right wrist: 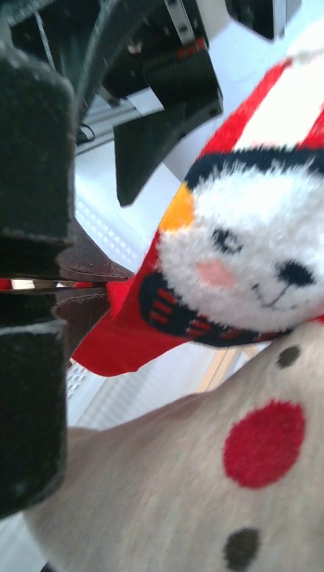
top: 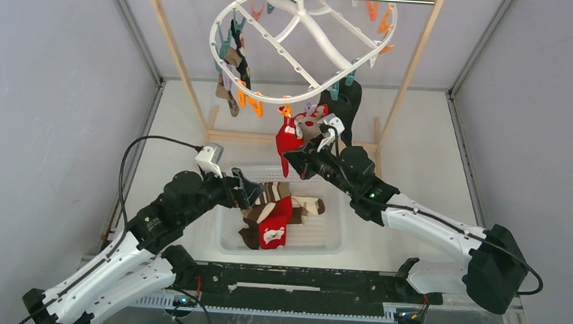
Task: Remove the socks clipped to the hanger
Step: Remove the sock from the hanger.
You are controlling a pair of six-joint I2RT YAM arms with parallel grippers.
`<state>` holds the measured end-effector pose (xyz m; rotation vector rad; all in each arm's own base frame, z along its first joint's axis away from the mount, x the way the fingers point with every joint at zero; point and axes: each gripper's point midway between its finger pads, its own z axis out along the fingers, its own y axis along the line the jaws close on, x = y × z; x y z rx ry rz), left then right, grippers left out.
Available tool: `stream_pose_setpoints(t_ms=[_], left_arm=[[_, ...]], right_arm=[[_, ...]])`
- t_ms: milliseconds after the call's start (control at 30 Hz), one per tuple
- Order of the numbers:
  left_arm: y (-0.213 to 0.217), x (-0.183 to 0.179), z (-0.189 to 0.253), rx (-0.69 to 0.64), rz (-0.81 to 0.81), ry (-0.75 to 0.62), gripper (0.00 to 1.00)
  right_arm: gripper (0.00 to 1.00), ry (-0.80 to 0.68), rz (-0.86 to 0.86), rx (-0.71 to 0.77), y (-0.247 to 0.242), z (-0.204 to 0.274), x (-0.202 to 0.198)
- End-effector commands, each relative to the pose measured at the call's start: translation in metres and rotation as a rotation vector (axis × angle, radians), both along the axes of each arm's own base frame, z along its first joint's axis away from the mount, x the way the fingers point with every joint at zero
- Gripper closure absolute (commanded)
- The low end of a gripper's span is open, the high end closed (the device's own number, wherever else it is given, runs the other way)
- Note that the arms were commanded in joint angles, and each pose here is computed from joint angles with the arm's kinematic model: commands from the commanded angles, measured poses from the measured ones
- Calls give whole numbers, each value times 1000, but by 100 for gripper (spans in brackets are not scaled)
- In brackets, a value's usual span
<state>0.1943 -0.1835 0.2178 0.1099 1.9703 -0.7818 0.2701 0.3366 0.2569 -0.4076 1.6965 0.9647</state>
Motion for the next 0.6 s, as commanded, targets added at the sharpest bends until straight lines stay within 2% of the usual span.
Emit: stream_pose_setpoints(t_ms=[0,300,567], left_arm=[[-10,7,11,-21,-41,-77,0],[-22,11,22,-51,-92,-143,0],[-49,-12,48,-162,-291,-231,0]], right_arm=[[94,-19,100,66,-2,31,-24],[94,26,240,89,-8,45,-60],[95,51,318,120,-10,54,-79]])
